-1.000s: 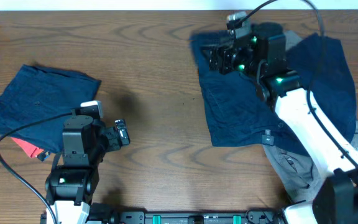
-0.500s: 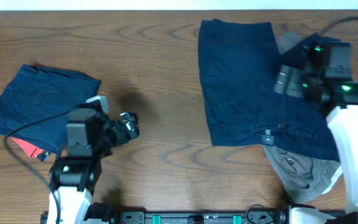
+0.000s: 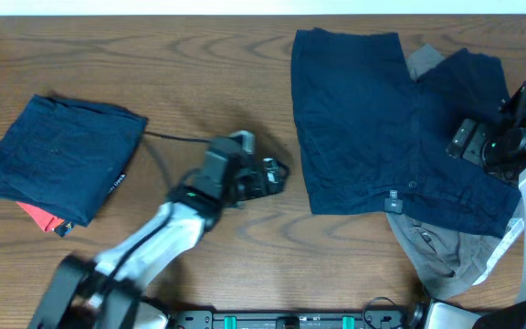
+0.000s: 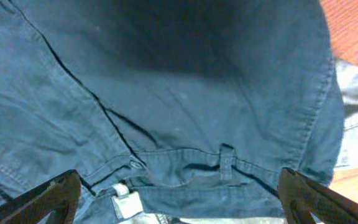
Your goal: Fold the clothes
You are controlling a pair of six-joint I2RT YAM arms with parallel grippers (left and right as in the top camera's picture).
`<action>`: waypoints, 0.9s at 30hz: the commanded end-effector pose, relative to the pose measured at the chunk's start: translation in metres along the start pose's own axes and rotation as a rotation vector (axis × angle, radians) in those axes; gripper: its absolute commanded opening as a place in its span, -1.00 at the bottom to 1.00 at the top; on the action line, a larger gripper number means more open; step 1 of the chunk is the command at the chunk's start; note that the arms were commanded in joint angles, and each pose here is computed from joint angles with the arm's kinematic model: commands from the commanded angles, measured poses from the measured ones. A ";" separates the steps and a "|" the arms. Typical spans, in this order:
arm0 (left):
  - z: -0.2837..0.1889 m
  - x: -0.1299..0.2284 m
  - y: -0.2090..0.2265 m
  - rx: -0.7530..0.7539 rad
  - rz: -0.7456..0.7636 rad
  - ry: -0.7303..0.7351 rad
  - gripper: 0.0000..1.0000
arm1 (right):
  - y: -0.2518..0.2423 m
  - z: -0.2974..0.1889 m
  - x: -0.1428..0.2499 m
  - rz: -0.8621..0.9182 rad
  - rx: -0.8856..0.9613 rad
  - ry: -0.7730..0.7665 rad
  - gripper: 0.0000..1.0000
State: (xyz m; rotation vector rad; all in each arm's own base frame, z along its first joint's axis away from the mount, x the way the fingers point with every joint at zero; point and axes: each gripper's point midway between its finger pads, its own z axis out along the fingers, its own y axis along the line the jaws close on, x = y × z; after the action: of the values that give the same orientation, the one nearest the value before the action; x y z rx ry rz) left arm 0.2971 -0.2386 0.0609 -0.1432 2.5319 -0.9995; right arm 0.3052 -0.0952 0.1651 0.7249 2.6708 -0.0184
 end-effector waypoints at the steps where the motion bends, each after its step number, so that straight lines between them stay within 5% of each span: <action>1: 0.028 0.021 -0.011 0.035 -0.064 0.053 0.96 | 0.001 -0.004 -0.002 0.017 -0.014 -0.005 0.99; 10: 0.080 0.064 -0.040 0.161 -0.065 0.098 0.86 | 0.001 -0.004 -0.001 0.016 -0.014 -0.001 0.98; 16: 0.080 0.059 -0.049 0.205 -0.056 0.072 -0.78 | 0.001 -0.004 0.000 0.016 -0.013 0.002 0.98; 17: 0.080 0.057 -0.050 0.211 -0.055 0.066 -0.88 | 0.001 -0.004 0.000 0.016 -0.013 0.002 0.98; 27: 0.008 -0.015 -0.081 0.427 0.107 -0.009 -0.88 | 0.000 -0.004 0.000 0.013 -0.005 0.000 0.99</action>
State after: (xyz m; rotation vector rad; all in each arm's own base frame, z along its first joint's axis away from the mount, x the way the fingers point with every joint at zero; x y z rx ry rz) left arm 0.2990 -0.3169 0.0636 -0.0233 2.3722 -1.3812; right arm 0.3030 -0.0927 0.1640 0.7257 2.6833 -0.0040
